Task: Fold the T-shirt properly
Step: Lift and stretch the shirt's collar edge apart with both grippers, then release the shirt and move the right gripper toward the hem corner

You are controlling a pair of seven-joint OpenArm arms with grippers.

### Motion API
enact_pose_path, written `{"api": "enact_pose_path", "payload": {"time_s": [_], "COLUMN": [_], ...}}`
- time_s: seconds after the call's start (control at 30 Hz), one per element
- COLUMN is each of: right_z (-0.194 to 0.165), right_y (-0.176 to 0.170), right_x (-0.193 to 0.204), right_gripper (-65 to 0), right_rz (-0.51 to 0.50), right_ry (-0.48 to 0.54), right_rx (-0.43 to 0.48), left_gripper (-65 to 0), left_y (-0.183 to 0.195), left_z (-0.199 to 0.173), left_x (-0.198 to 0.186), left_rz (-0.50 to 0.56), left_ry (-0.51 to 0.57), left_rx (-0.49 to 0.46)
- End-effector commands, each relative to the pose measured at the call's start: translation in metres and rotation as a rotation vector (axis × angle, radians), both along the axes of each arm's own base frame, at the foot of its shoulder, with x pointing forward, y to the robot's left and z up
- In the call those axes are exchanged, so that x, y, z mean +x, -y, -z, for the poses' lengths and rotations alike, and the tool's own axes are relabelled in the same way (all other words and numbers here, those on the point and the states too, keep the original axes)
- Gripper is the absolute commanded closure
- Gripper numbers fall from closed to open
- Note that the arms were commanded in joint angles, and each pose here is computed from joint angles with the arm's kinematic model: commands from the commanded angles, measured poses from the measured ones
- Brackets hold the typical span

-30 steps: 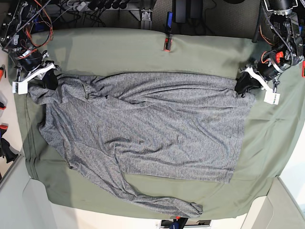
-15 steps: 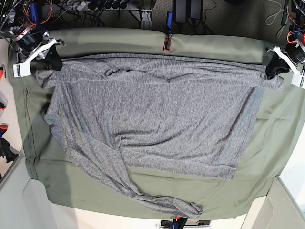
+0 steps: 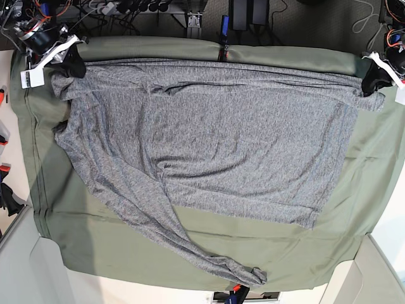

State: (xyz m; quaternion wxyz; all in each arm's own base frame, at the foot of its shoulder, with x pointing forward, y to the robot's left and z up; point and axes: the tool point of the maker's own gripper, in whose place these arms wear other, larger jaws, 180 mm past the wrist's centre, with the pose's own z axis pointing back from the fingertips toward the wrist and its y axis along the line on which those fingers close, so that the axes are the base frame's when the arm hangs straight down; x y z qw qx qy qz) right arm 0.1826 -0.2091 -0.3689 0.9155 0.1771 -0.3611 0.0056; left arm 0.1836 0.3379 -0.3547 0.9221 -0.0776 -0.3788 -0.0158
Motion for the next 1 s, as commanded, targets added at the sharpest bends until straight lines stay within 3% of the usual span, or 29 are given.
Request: {"api": "enact_pose_path", "payload": {"time_s": [0.0,0.33,0.37,0.47,0.53,0.67,0.97], "right_z": [-0.011,-0.009,-0.009,-0.006,-0.006,-0.022,-0.074], "right_y": [0.008,0.014,0.014,0.014,0.012,0.019,0.059], "right_x": [0.013,0.023,0.023,0.02,0.019,0.024,0.044], "right_gripper": [0.0,0.0,-1.1,-17.9,-23.1,-23.0,-23.0], "right_rz": [0.006,0.017,0.017,0.016,0.01,0.035,0.129], "right_ry": [0.051,0.059,0.058,0.041,0.029,0.079,0.246], "right_rx": [-0.034,-0.049,-0.049,-0.051,-0.042,-0.034,-0.101], "left_gripper": [0.0,0.0,-1.6,-15.8,-24.0,-24.6,-24.6], "left_y": [-0.005,0.03,0.028,0.023,0.015,0.001,0.002], "left_z": [-0.016,0.013,0.015,0.017,0.02,0.017,-0.039], "left_x": [0.015,0.027,0.028,0.028,0.025,0.024,0.056], "left_rz": [0.014,0.162,0.158,0.128,0.084,0.073,0.1], "left_ry": [0.059,-0.001,-0.006,-0.014,-0.045,-0.094,0.079], "left_rx": [0.029,0.109,0.124,0.143,0.157,0.2,0.172]}}
